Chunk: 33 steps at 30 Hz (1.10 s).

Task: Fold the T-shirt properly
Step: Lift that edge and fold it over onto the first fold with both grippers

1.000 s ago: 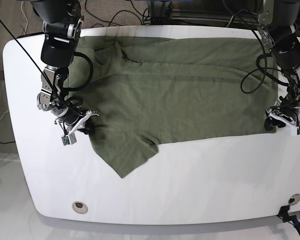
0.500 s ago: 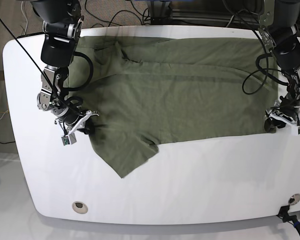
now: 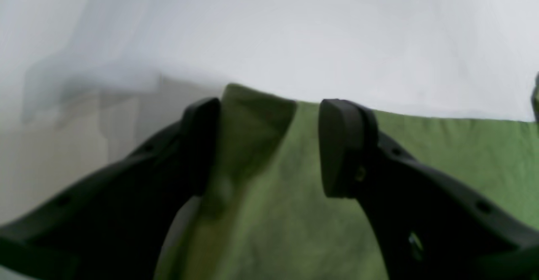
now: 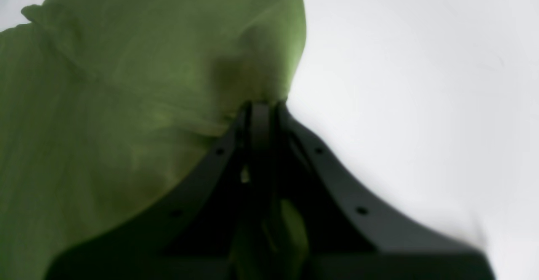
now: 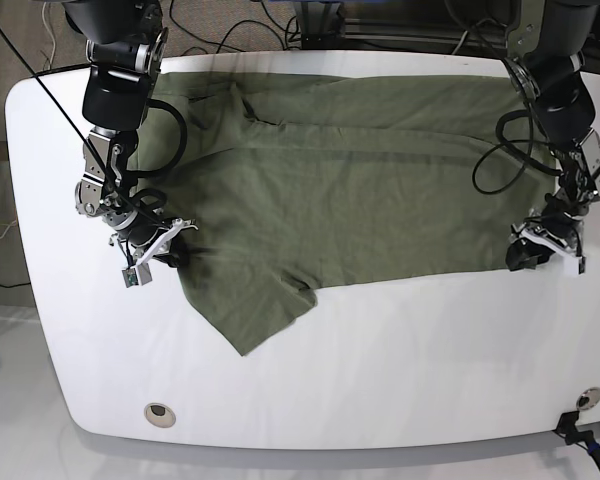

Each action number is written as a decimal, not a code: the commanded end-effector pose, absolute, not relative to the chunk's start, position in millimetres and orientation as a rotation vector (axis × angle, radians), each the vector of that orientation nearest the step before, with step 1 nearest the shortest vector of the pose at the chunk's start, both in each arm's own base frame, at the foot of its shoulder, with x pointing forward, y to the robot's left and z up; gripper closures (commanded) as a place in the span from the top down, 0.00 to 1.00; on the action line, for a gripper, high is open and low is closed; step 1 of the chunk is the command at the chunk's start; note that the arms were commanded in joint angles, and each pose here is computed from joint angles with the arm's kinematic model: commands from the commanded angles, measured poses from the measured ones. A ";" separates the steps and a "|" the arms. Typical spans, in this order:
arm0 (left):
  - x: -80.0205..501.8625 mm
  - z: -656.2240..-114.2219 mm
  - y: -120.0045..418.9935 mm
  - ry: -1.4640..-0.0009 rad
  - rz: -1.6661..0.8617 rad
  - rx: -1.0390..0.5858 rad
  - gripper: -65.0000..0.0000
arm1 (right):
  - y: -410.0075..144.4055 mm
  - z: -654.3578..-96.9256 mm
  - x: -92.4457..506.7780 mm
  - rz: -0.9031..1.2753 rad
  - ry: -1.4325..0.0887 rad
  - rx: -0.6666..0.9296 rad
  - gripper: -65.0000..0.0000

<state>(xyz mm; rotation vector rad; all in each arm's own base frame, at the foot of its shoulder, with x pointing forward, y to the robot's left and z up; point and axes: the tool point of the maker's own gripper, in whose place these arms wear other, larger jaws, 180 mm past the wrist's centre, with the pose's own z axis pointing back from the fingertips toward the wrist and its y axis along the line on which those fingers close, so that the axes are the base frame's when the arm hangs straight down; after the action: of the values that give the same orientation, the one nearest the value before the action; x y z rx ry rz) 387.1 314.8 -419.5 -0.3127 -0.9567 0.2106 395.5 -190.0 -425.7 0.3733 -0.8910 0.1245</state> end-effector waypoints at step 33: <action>399.1 -386.0 328.5 -1.002 0.123 -0.232 0.00 | -226.6 -361.5 411.6 0.242 -1.019 0.230 0.00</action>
<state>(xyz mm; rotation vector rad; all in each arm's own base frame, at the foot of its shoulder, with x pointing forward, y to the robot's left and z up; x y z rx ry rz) 384.9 315.4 -411.1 -0.2542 -0.9295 0.1278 395.4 -215.3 -394.7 0.2658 -0.9251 0.2242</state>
